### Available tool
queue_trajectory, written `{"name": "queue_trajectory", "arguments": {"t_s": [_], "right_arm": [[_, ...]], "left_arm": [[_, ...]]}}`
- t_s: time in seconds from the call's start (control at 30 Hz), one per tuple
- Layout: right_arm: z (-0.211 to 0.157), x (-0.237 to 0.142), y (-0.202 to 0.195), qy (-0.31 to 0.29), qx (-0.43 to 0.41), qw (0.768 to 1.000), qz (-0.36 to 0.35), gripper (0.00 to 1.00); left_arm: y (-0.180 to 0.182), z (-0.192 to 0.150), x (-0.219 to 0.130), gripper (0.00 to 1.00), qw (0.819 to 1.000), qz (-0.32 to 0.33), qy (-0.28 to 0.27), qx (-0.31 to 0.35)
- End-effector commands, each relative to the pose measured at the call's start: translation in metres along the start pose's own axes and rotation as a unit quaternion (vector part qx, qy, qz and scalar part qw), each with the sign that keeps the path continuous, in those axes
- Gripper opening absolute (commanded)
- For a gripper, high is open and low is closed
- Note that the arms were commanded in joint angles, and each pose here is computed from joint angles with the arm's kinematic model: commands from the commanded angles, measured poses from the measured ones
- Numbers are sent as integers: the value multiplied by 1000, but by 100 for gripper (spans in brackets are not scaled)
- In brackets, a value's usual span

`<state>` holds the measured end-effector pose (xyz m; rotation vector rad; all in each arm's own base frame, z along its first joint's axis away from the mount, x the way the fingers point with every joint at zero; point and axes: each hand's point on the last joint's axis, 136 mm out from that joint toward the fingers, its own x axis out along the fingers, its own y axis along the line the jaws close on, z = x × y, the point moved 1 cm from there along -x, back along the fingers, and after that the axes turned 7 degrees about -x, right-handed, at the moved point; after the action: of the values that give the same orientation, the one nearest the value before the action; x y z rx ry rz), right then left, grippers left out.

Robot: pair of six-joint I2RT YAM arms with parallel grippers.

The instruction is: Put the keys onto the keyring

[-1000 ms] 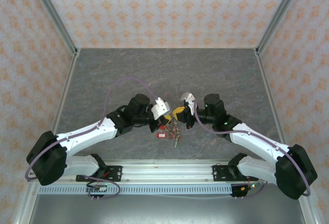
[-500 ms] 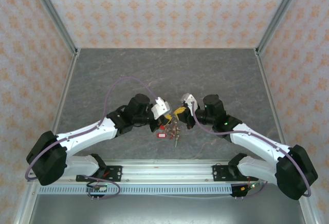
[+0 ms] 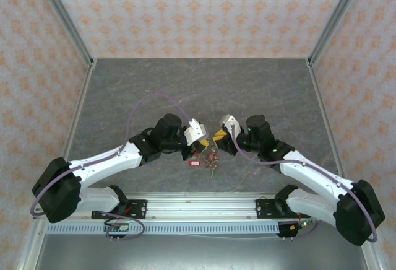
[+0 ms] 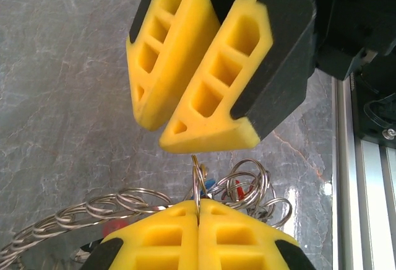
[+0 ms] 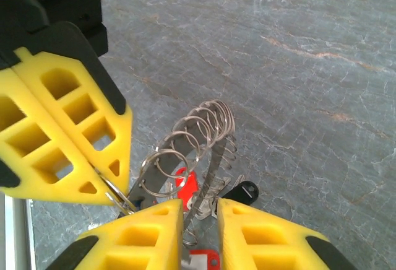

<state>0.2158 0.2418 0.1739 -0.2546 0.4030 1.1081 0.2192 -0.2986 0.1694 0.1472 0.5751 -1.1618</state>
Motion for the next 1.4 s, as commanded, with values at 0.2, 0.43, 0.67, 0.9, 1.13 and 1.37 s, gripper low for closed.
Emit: {"name": "queue_trajectory", "arguments": {"t_s": [0.2,0.43,0.67,0.9,1.13,1.37], "right_arm": [[3,-22,15,29,-67,997,26,21],[14,-23,31,-5,-117,990,76,20],[35,-23,33,-40,-138,986,87,19],[39,-20,35,-50,-142,984,99,20],[37,-13,32,-47,-145,983,100,18],[32,-8,32,-42,-144,983,107,11]], "left_arm": [[-12,26,-13,0,996,-11,-54,65],[-18,24,-17,0,995,-23,-54,80],[-21,21,-17,0,995,-31,-46,79],[-21,22,-17,0,995,-31,-46,79],[-22,24,-17,0,995,-37,-45,79],[-23,26,-17,0,995,-38,-48,78]]}}
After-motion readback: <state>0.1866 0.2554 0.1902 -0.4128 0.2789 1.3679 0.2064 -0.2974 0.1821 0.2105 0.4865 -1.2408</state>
